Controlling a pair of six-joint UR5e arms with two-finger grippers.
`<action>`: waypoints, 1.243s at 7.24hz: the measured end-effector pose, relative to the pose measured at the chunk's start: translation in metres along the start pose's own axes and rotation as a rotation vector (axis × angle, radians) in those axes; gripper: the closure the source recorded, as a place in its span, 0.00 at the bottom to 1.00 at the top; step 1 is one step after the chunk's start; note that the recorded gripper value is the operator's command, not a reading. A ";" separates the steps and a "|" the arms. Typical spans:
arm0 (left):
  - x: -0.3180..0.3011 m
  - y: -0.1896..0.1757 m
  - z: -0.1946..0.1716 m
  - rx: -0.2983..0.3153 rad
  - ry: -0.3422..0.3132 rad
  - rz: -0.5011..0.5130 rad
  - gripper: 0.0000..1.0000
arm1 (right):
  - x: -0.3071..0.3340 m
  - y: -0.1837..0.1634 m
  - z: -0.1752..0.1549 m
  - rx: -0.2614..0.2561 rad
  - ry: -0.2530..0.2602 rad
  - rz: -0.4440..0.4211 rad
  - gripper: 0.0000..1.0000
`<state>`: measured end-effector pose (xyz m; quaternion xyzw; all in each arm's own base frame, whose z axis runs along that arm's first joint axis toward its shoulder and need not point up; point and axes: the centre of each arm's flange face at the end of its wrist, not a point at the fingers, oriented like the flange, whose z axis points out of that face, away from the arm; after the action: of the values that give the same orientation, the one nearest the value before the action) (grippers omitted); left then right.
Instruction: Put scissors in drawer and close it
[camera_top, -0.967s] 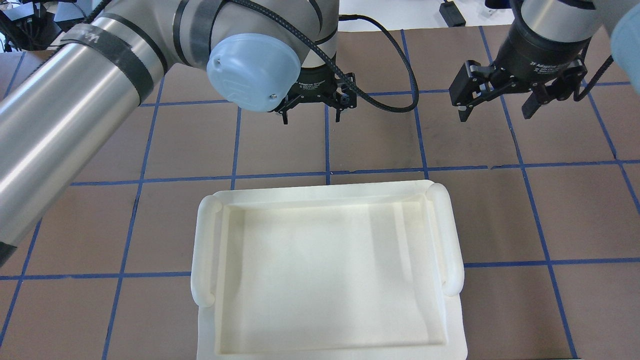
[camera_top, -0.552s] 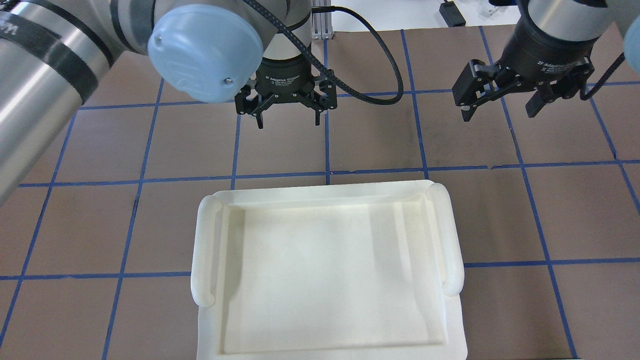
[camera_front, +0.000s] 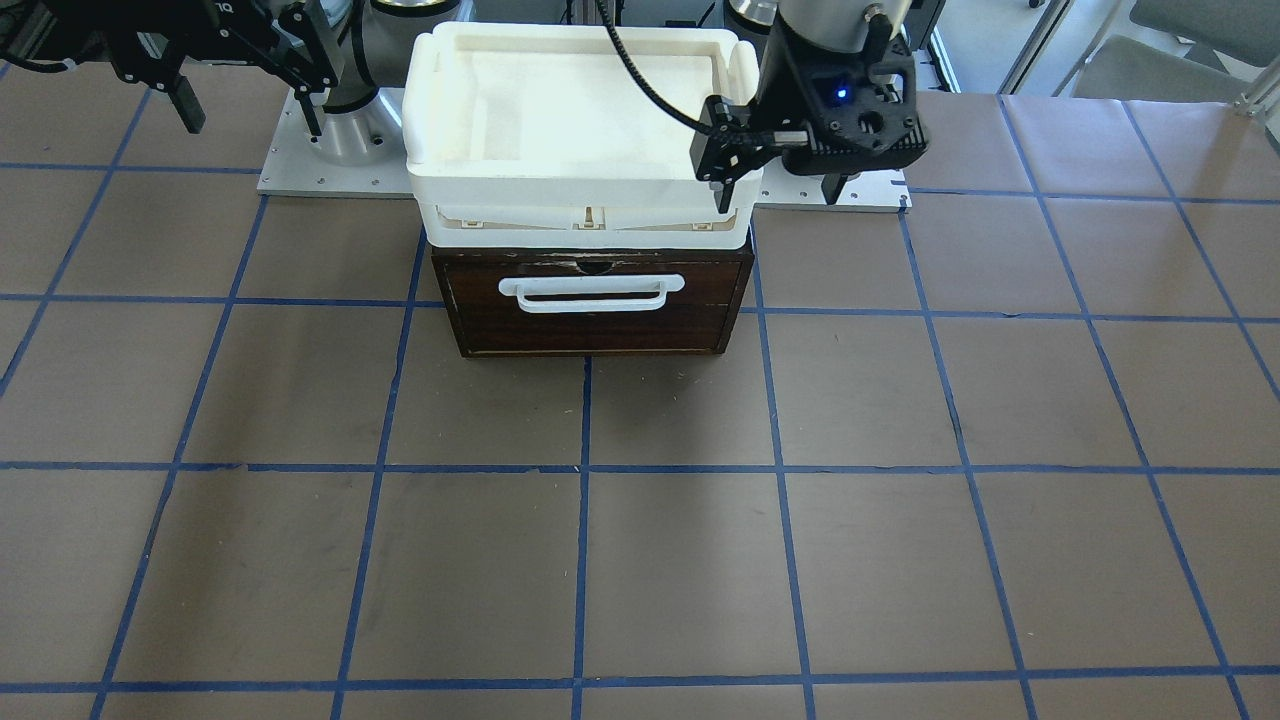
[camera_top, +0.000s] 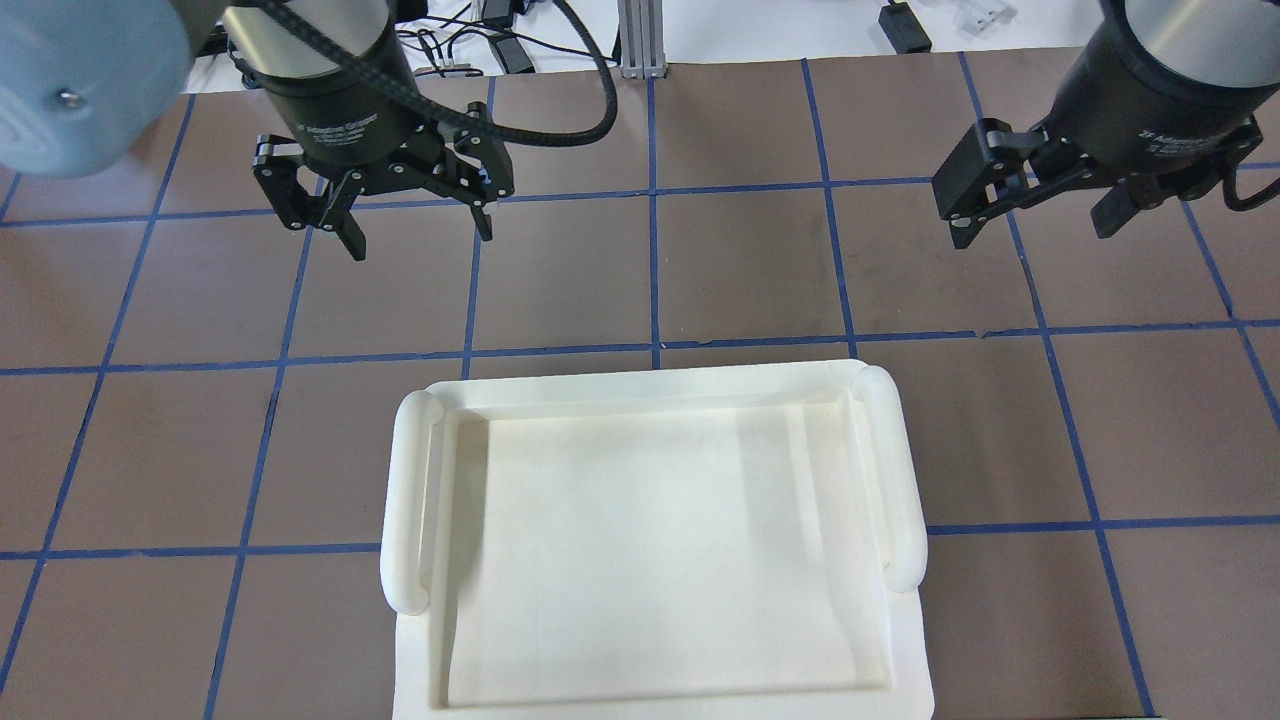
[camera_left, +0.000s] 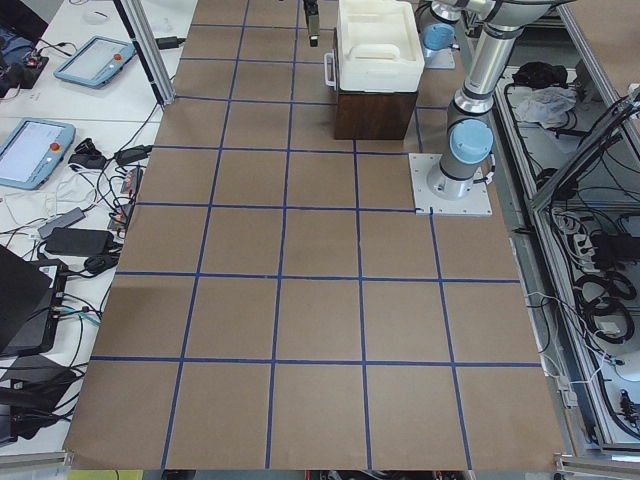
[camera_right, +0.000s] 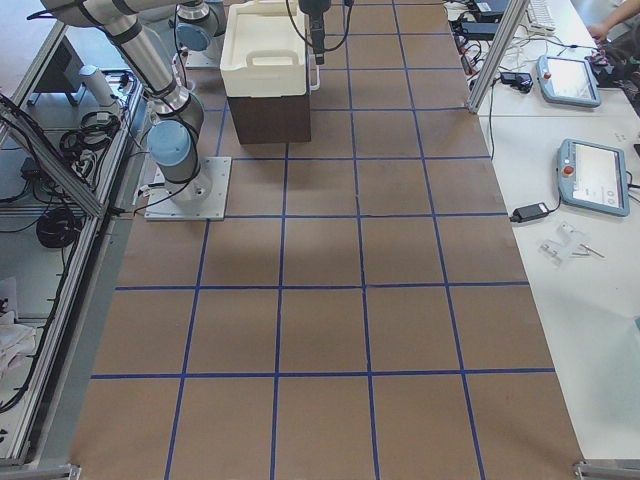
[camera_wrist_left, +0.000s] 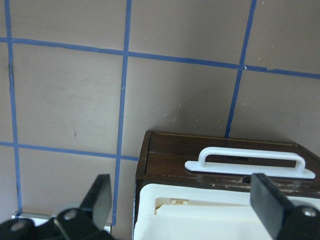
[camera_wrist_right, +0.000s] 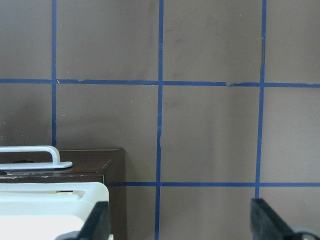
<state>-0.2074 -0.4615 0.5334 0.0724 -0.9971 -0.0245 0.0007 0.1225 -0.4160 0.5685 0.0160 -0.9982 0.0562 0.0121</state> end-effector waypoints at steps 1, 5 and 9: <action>-0.014 0.009 0.006 0.044 0.017 -0.009 0.00 | -0.001 -0.012 0.001 0.018 -0.007 -0.007 0.00; -0.052 -0.026 0.009 0.156 0.048 -0.004 0.00 | 0.001 -0.087 0.003 0.025 -0.038 -0.010 0.00; -0.025 -0.024 0.009 0.017 -0.004 0.131 0.00 | 0.004 -0.092 0.015 0.003 -0.034 -0.005 0.00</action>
<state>-0.1794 -0.4813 0.5233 0.0070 -0.9998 -0.0159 -0.0001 0.1208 -0.5088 0.5642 0.0193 -0.9982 0.0572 -0.0046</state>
